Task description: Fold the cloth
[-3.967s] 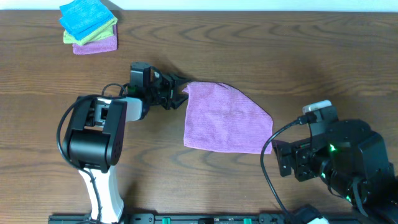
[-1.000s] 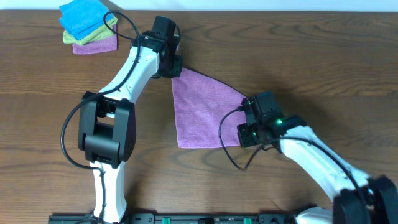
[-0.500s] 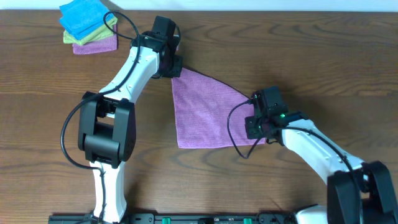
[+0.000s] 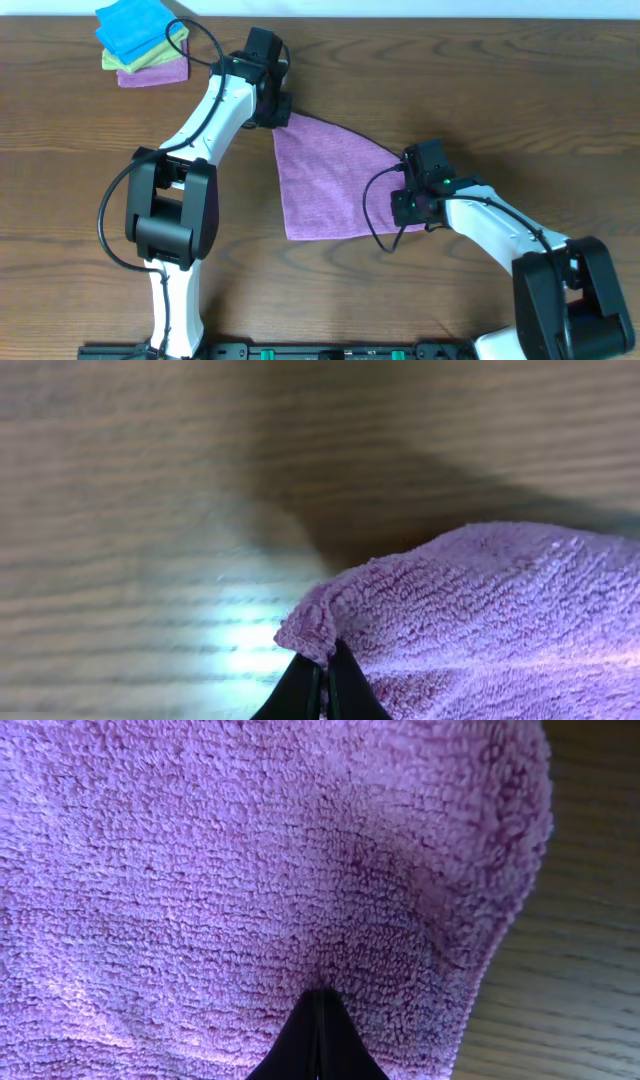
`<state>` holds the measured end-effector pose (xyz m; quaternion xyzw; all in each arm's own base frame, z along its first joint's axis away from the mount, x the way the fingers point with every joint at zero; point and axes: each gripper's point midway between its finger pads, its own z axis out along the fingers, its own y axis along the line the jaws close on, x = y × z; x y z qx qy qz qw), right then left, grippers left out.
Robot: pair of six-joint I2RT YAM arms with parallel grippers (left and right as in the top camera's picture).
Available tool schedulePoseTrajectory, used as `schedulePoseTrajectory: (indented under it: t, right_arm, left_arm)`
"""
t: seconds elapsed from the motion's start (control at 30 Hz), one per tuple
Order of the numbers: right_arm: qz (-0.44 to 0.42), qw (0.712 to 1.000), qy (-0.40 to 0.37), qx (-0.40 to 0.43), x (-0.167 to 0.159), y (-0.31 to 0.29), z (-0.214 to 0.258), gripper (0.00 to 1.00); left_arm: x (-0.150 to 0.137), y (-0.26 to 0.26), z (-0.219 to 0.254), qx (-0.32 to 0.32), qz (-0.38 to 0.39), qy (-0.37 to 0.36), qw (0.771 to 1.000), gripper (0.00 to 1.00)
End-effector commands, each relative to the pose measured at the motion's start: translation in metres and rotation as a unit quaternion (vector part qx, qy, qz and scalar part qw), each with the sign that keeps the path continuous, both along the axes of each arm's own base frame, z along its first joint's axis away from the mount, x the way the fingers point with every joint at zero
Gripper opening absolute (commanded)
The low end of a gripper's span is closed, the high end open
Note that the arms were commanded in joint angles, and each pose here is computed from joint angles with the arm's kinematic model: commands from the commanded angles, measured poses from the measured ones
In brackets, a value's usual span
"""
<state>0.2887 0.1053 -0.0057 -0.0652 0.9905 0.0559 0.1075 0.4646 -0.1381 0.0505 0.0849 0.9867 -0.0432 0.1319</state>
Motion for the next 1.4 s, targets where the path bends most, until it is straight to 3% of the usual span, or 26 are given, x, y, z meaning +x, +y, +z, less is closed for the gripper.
schedulePoseTrajectory:
  t: [0.0, 0.33, 0.67, 0.9, 1.13, 1.17, 1.23, 1.3, 1.33, 1.37]
  right_arm:
    - [0.02, 0.997, 0.078, 0.021, -0.04, 0.017, -0.023, 0.01]
    - [0.075, 0.986, 0.143, 0.035, -0.087, 0.052, -0.022, 0.01]
    - [0.148, 0.972, 0.176, 0.047, -0.125, 0.085, -0.018, 0.01]
    - [0.16, 0.969, 0.18, 0.046, -0.132, 0.088, -0.018, 0.01]
    - [0.165, 0.971, 0.165, 0.055, -0.123, 0.094, -0.015, 0.01]
    - [0.165, 0.971, 0.162, 0.056, -0.122, 0.096, -0.014, 0.01]
    - [0.166, 0.972, 0.159, 0.058, -0.119, 0.098, -0.012, 0.01]
    - [0.168, 0.972, 0.156, 0.059, -0.118, 0.099, -0.011, 0.01]
    - [0.168, 0.972, 0.156, 0.059, -0.118, 0.099, -0.011, 0.01]
    - [0.168, 0.972, 0.156, 0.059, -0.118, 0.099, -0.011, 0.01]
  left_arm:
    - [-0.002, 0.01, -0.003, 0.029, -0.003, 0.009, 1.0, 0.06]
    - [-0.032, 0.019, -0.003, 0.046, -0.005, 0.066, 0.997, 0.06]
    - [-0.041, 0.047, 0.035, 0.096, 0.014, 0.046, 0.994, 0.06]
    - [-0.06, 0.079, 0.045, 0.123, 0.052, 0.08, 0.988, 0.06]
    - [-0.053, 0.079, 0.045, 0.116, 0.06, 0.067, 0.989, 0.06]
    - [-0.052, 0.079, 0.046, 0.116, 0.06, 0.064, 0.989, 0.11]
    - [-0.05, 0.079, 0.046, 0.114, 0.066, 0.061, 0.989, 0.48]
    - [-0.049, 0.079, 0.046, 0.113, 0.068, 0.058, 0.99, 0.69]
    - [-0.048, 0.079, 0.046, 0.112, 0.068, 0.057, 0.99, 0.96]
    - [-0.048, 0.079, 0.046, 0.112, 0.069, 0.056, 0.99, 0.96]
